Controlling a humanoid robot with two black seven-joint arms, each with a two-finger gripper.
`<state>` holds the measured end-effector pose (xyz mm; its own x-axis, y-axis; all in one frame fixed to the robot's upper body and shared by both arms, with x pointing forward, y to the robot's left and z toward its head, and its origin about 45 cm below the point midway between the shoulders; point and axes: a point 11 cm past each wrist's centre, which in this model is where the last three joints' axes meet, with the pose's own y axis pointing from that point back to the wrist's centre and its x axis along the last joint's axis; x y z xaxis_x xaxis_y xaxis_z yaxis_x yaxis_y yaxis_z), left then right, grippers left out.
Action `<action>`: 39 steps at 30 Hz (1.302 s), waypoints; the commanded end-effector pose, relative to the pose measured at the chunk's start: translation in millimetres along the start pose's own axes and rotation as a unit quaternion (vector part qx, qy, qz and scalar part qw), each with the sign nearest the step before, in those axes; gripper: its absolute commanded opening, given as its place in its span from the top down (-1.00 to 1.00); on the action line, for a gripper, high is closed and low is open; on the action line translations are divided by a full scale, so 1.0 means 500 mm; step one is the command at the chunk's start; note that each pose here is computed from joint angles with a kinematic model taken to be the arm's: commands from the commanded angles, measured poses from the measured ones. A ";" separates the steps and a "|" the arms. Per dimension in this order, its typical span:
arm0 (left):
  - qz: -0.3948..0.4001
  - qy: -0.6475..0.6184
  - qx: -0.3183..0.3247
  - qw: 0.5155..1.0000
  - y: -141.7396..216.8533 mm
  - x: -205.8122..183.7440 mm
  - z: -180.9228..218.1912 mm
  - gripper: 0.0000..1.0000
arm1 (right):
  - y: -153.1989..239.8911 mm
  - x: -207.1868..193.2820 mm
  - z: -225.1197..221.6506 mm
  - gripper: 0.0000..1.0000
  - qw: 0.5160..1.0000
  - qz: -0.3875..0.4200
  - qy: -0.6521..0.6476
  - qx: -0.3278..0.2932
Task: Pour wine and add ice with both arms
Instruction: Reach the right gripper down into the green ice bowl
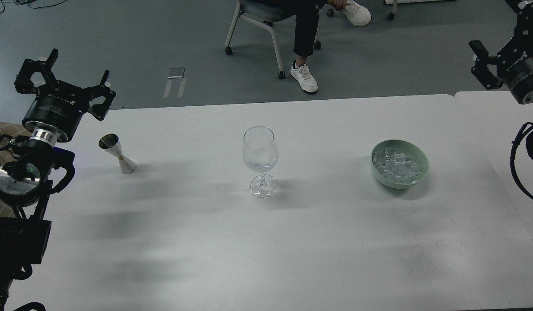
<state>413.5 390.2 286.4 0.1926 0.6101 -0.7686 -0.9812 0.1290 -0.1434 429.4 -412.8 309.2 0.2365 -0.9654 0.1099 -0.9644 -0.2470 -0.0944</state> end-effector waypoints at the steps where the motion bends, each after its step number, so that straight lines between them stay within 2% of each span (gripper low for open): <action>1: -0.013 -0.004 0.009 1.000 -0.003 -0.016 -0.005 -0.95 | 0.008 0.002 -0.014 -1.00 0.993 -0.028 0.115 -0.025; 5: -0.016 0.006 0.010 1.000 0.001 -0.022 -0.010 -0.95 | 0.031 -0.001 -0.012 -1.00 0.963 -0.072 0.249 -0.069; 7: -0.015 0.012 0.009 1.000 0.001 -0.021 -0.014 -0.95 | 0.054 0.007 -0.007 -1.00 0.923 -0.109 0.351 -0.110; 9: -0.015 0.018 0.006 1.000 0.001 -0.021 -0.015 -0.95 | 0.069 0.014 -0.001 -1.00 0.896 -0.132 0.401 -0.136; 14: 0.012 0.024 -0.001 1.000 0.002 -0.007 -0.013 -0.95 | 0.075 -0.024 0.043 -1.00 0.860 -0.197 0.442 -0.164; 16: 0.025 0.025 -0.002 0.999 0.002 -0.001 -0.010 -0.95 | 0.083 -0.056 0.085 -1.00 0.806 -0.258 0.498 -0.188; 17: 0.025 0.025 -0.002 0.999 0.002 -0.001 -0.010 -0.95 | 0.083 -0.056 0.085 -1.00 0.806 -0.258 0.498 -0.188; 20: 0.034 0.031 -0.010 0.999 0.003 0.003 -0.001 -0.95 | 0.081 -0.080 0.109 -1.00 0.754 -0.303 0.548 -0.198; 24: 0.028 0.032 -0.023 0.999 -0.005 -0.003 0.017 -0.95 | 0.061 -0.103 0.103 -1.00 0.752 -0.309 0.552 -0.183; 26: 0.024 0.031 -0.030 0.999 -0.009 -0.008 0.025 -0.95 | 0.054 -0.121 0.111 -0.94 0.750 -0.314 0.555 -0.176; 27: 0.024 0.030 -0.032 0.999 -0.007 -0.007 0.025 -0.95 | 0.052 -0.128 0.117 -0.75 0.738 -0.320 0.567 -0.176; 29: 0.017 0.028 -0.032 0.999 -0.002 -0.004 0.023 -0.95 | 0.051 -0.134 0.129 -0.51 0.712 -0.328 0.595 -0.180; 34: -0.012 0.031 -0.035 0.999 0.001 -0.015 0.026 -0.95 | 0.055 -0.168 0.177 -0.48 0.691 -0.348 0.604 -0.190; 39: -0.009 0.033 -0.038 0.999 0.002 -0.013 0.029 -0.95 | 0.071 -0.183 0.205 -0.33 0.683 -0.367 0.599 -0.198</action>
<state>411.5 397.9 301.0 0.2138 0.5567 -0.8027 -0.9756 0.0795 -0.2048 390.1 -344.8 203.9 0.6204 0.2178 0.7534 -0.6694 -0.3535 0.6534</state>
